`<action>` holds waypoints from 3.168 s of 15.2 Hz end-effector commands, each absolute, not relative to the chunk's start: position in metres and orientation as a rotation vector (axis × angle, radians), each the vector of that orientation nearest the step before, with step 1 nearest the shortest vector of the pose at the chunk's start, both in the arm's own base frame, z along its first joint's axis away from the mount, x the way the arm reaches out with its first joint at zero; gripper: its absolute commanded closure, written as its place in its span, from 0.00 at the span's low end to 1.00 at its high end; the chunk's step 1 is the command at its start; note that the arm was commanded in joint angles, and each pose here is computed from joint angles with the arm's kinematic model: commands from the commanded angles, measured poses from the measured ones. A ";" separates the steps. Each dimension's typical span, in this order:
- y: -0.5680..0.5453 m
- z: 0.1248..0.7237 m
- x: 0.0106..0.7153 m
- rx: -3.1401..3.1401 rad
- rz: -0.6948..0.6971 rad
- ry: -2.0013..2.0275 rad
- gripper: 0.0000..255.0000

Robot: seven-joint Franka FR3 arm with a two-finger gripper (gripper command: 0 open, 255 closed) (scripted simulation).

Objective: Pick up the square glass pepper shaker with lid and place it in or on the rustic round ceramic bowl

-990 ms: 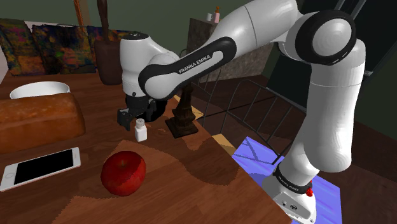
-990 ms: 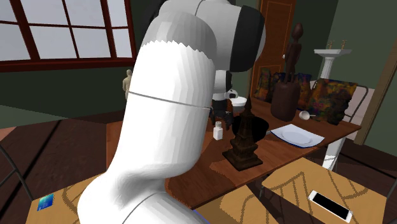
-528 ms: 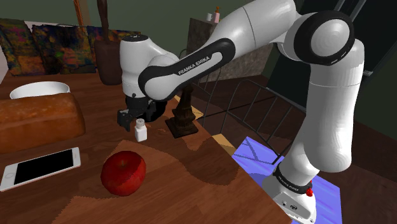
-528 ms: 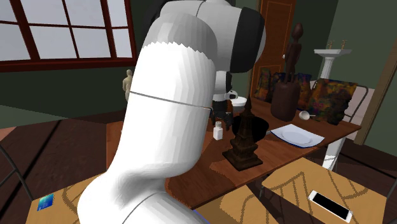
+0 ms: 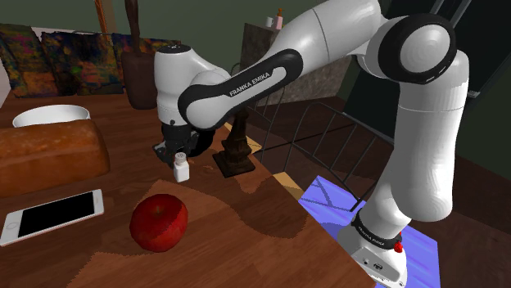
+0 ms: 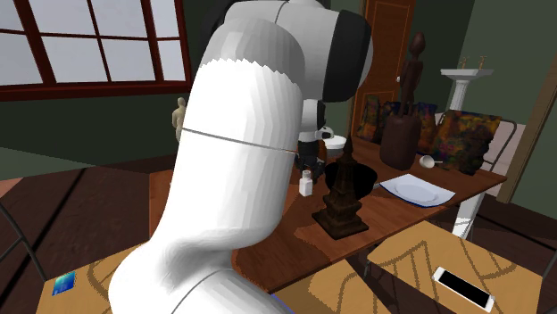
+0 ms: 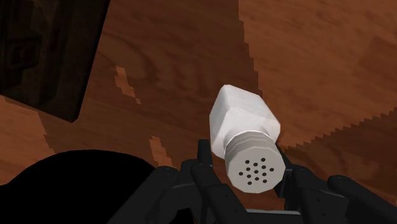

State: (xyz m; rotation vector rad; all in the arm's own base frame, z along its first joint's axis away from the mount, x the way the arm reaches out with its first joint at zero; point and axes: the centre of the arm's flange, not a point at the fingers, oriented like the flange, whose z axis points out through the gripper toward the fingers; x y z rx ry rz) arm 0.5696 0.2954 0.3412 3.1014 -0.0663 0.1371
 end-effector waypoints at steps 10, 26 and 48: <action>0.296 0.383 0.570 3.102 0.137 -0.066 1.00; 0.296 0.468 0.570 3.102 0.137 -0.066 1.00; 0.177 0.524 0.679 3.102 0.137 -0.066 1.00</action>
